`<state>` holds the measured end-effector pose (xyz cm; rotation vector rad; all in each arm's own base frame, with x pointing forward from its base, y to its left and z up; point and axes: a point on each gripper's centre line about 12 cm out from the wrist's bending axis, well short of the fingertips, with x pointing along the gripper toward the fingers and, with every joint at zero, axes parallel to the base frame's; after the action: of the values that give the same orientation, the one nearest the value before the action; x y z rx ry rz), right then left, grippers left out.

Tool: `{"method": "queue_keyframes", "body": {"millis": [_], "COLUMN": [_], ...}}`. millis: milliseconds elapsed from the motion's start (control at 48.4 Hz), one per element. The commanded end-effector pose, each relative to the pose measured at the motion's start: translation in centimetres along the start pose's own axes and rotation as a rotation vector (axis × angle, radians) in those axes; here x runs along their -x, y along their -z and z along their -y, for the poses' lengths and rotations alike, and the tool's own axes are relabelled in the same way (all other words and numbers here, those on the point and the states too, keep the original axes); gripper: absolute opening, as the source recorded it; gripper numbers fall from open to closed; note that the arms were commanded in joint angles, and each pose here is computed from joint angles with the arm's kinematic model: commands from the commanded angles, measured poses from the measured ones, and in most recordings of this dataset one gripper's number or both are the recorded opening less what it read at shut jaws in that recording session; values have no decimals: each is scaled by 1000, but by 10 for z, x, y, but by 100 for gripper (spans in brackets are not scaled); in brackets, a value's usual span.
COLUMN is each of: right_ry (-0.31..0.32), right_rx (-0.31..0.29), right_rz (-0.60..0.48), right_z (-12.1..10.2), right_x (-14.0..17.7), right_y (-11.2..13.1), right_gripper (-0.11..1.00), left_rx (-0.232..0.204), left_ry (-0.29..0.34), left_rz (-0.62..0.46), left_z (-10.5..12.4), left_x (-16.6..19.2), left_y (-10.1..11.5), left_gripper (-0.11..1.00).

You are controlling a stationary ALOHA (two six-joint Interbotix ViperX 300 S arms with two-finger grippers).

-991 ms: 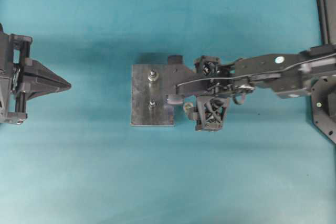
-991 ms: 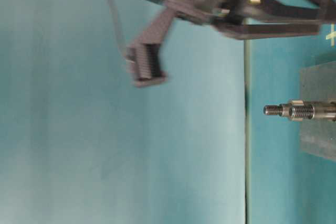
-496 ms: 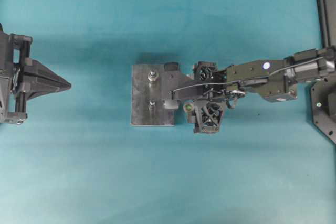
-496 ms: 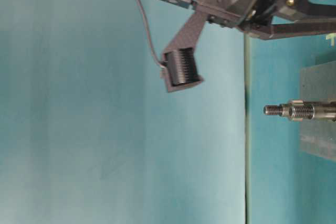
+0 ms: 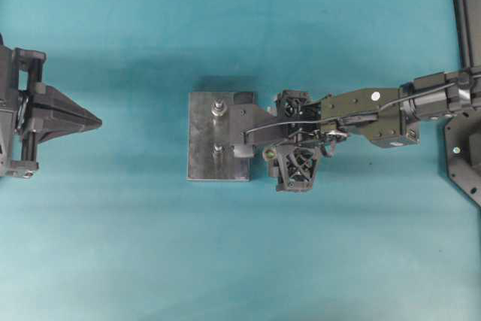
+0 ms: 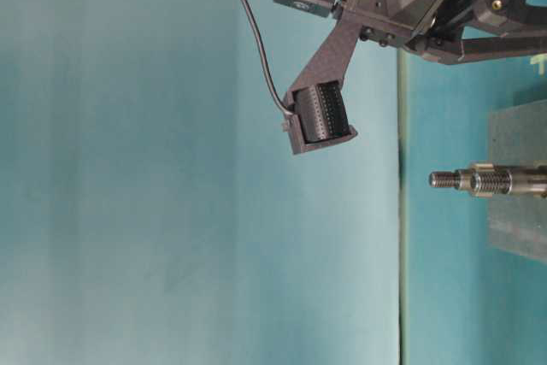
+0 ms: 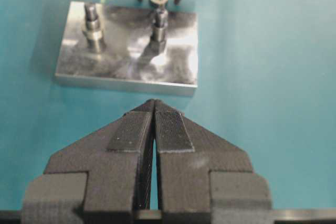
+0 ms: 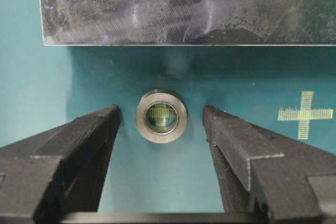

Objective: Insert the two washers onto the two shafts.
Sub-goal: 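Lower the right gripper and grasp the lower washer, then lift the washer and carry it over the lower shaft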

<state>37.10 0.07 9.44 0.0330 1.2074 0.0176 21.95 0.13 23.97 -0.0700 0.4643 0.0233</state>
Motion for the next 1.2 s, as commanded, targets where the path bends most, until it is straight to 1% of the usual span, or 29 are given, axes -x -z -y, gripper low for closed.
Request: {"method": "queue_keyframes", "body": {"millis": [0,62,124,227,248,268,434,578,723,888,1177], "right_ry": [0,1,2,4,5,6,14,16,9,4,1], "right_rx": [-4,-7,-7,-14,-17,-21,-31,-25,-4,21,71], "right_rz": [21,21,21,25,23,23,50,122,143,148,168], "right_z": [-1,0,1,3,4,5,10,9,4,-1,-7], "right_x": [4,5,5,6,7,7,22,54,77,85,77], "right_y": [-5,-6,-6,-6,-6,-6,-12,-33,-53,-71,-99], "right_gripper": [66,62,55,36,33,32,32,32,32,32,32], "left_rx": [-1,-1,1,2,2,2,2,2,2,1,1], "left_ry": [0,0,0,1,1,1,1,1,1,1,1], "left_rz": [26,29,28,29,29,29,34,37,35,35,32], "left_z": [0,0,0,0,0,0,1,1,1,1,1], "left_x": [1,1,0,1,1,1,1,1,1,1,1], "left_y": [-10,-11,-10,-11,-11,-11,-13,-14,-14,-14,-12], "left_gripper": [0,0,0,0,0,0,0,0,0,0,0]}}
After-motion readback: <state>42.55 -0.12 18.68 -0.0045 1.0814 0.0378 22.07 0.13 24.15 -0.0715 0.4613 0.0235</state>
